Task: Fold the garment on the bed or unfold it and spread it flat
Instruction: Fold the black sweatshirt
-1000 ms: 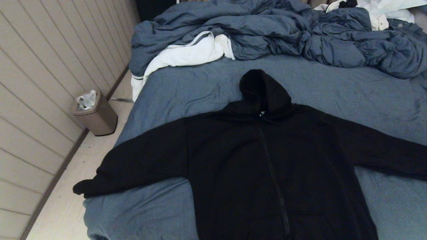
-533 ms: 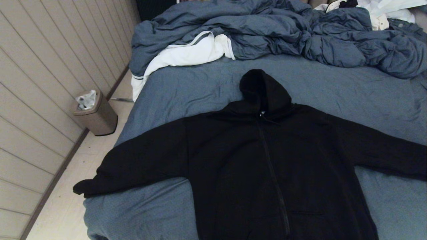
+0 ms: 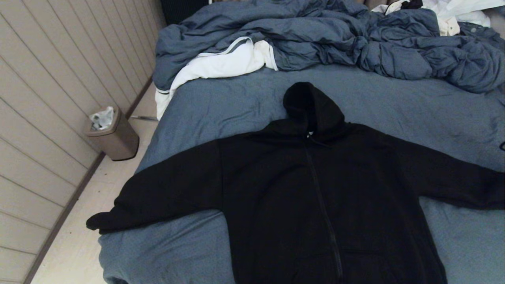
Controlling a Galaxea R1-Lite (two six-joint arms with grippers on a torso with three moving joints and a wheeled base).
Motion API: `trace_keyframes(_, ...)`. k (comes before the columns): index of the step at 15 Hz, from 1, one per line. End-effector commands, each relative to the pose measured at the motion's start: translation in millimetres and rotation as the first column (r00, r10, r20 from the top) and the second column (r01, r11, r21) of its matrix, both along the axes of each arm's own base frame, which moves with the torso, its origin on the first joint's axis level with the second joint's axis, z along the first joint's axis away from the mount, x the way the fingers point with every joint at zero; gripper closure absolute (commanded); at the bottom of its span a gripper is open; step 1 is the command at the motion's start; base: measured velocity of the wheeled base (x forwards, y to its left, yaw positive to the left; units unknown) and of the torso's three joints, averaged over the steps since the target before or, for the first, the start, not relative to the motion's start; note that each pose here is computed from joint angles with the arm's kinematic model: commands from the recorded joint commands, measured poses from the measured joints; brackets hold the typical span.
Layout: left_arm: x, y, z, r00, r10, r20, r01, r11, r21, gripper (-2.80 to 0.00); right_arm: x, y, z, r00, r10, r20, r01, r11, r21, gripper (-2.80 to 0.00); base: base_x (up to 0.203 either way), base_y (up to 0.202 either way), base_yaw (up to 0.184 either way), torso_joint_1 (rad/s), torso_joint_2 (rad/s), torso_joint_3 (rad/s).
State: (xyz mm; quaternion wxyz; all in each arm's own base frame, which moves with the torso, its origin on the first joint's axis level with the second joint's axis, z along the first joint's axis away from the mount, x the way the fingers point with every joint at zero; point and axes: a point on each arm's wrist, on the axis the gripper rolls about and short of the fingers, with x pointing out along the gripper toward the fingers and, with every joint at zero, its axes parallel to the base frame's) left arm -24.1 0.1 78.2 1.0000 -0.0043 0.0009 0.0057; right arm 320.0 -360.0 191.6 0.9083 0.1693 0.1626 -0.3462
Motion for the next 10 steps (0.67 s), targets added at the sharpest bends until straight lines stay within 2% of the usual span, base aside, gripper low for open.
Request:
trace_keyframes(1,0.0,0.0,-0.1,1.000,0.001,-0.001,-0.001,1.000,-0.001,0.00,14.4,48.8,48.4,0.994,0.088,0.059,-0.085,0.995,-0.045,0.00,0.000,0.000,0.000,0.000,0.00,0.000)
trace_keyframes(3,-0.1,0.0,0.3,1.000,0.001,0.000,-0.001,1.000,-0.001,0.00,38.7,102.7,68.2,0.983,0.174,0.063,-0.171,0.984,-0.049,0.00,0.000,0.000,0.000,0.000,0.00,0.000)
trace_keyframes(6,-0.1,0.0,0.3,1.000,0.001,0.000,-0.001,1.000,-0.001,0.00,68.5,192.5,96.5,0.959,0.274,0.076,-0.265,0.958,-0.112,0.00,0.000,0.000,0.000,0.000,0.00,0.000)
trace_keyframes(10,-0.1,0.0,0.3,1.000,0.001,0.000,-0.001,1.000,-0.001,0.00,72.3,310.7,134.3,0.891,0.434,0.132,-0.407,0.893,-0.191,0.00,0.000,0.000,0.000,0.000,0.00,0.000)
